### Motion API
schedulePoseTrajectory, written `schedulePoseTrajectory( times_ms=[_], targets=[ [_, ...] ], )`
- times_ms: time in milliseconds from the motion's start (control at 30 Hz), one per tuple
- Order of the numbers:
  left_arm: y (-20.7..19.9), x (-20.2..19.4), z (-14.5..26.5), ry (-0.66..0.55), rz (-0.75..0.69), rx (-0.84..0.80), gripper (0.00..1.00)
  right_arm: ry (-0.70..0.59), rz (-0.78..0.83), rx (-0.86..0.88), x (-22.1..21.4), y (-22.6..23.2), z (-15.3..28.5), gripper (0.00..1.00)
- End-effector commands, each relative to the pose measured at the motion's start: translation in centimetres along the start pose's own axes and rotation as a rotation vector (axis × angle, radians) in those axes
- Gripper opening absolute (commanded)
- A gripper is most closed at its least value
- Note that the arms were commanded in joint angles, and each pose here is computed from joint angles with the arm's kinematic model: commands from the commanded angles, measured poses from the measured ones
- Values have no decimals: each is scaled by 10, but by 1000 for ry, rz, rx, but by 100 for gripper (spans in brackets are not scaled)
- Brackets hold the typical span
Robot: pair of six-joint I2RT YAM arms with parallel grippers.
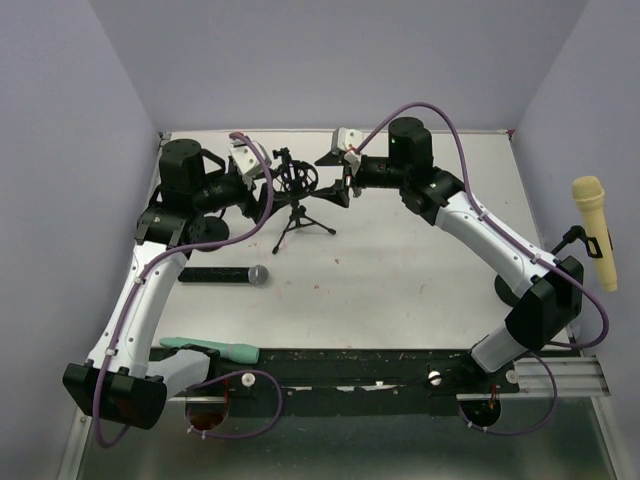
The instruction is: Remove the microphone from the stand
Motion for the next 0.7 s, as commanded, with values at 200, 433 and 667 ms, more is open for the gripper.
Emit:
schedulePoseTrajectory(
  times_ms=[200, 433, 667],
  targets=[
    [-40, 26, -27, -125, -82, -307, 75, -23, 46, -22, 26, 20, 26, 68],
    [-47, 34, -42, -138, -123, -394, 70, -49, 11, -36, 33, 37, 44, 64],
    [-43, 22, -42, -67, -172, -361, 66, -54, -83, 27, 24, 48, 41, 75]
  ],
)
Point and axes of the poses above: each gripper's point midway between its finger pads, its own z axis back along the fingers, its own y axis along the line the jaws close on, x = y × z, the point moved 6 cm from there along z, back along the fingers, and after that the axes turned 12 degrees about -z, right-handed, at the moved point
